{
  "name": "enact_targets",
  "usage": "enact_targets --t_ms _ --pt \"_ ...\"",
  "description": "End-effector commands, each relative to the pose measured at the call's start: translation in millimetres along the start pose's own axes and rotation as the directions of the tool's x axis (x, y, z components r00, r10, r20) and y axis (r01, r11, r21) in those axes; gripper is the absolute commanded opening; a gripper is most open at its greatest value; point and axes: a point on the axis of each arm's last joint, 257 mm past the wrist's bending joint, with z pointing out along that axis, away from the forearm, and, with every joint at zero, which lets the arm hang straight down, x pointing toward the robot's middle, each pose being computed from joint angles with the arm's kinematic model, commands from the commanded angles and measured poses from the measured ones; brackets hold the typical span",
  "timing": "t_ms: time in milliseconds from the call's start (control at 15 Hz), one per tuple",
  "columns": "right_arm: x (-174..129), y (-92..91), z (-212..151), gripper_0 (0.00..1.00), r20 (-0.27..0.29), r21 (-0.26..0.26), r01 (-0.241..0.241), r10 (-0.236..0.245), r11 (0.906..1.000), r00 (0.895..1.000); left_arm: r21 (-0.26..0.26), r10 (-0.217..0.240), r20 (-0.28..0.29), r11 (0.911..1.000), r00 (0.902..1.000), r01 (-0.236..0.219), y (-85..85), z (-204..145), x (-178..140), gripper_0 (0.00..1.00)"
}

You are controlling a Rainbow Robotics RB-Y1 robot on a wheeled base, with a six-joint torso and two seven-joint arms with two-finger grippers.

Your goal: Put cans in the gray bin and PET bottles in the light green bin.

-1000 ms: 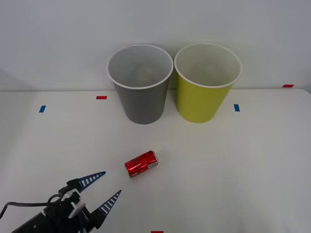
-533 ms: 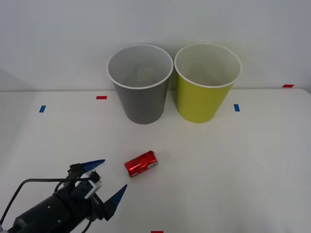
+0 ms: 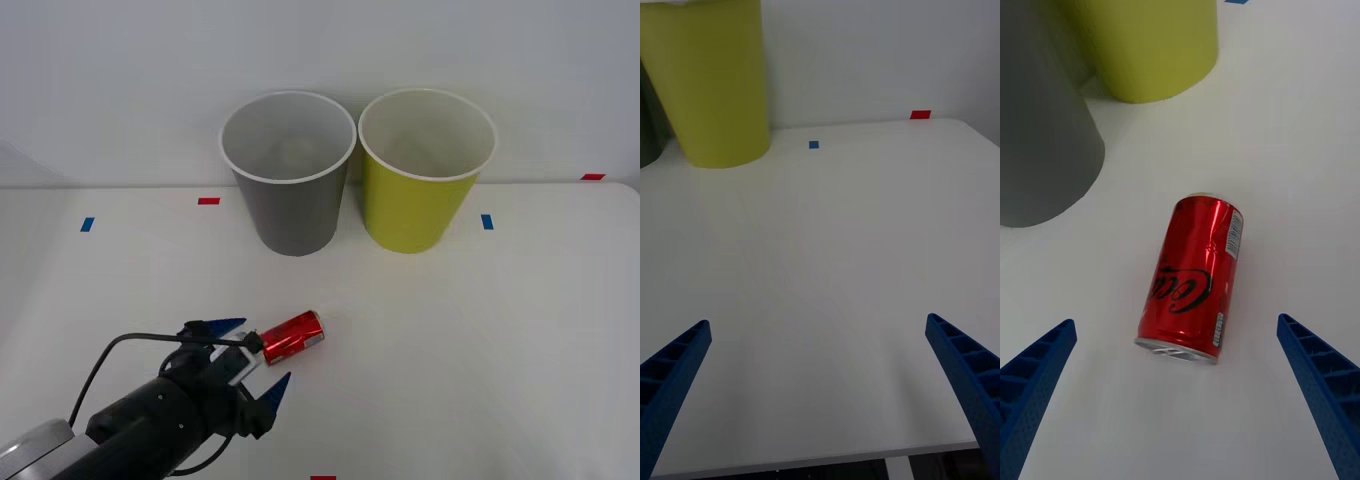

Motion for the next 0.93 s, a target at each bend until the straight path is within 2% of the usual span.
enact_targets --t_ms 67,200,267,400,533,667,800,933 --pt "0.0 0.0 0.0 1.00 0.000 0.000 0.000 0.000 1.0000 1.000 0.004 0.008 -0.034 1.0000 0.9994 -0.008 -12.1 10.2 -9.0 0.92" --pt "0.0 0.0 0.0 1.00 0.000 0.000 0.000 0.000 1.0000 1.000 -0.003 0.017 -0.073 0.9998 0.9972 -0.018 -11.1 12.9 -6.4 0.93" --pt "0.0 0.0 0.0 1.00 0.000 0.000 0.000 0.000 1.0000 1.000 -0.014 0.035 -0.092 0.9993 0.9952 -0.036 -6.5 11.9 -5.8 0.92" --pt "0.0 0.0 0.0 1.00 0.000 0.000 0.000 0.000 1.0000 1.000 -0.034 0.063 -0.152 0.9970 0.9863 -0.069 2.7 10.4 2.6 0.92" --pt "0.0 0.0 0.0 1.00 0.000 0.000 0.000 0.000 1.0000 1.000 -0.053 0.082 -0.172 0.9944 0.9818 -0.092 9.6 10.7 -2.9 0.92" --pt "0.0 0.0 0.0 1.00 0.000 0.000 0.000 0.000 1.0000 1.000 -0.044 0.063 -0.197 0.9964 0.9784 -0.073 4.6 11.8 -9.5 0.93" --pt "0.0 0.0 0.0 1.00 0.000 0.000 0.000 0.000 1.0000 1.000 -0.031 0.058 -0.174 0.9975 0.9830 -0.064 -4.4 13.4 -21.5 0.93" --pt "0.0 0.0 0.0 1.00 0.000 0.000 0.000 0.000 1.0000 1.000 -0.018 0.051 -0.179 0.9983 0.9826 -0.055 -12.9 14.9 -24.3 0.93"
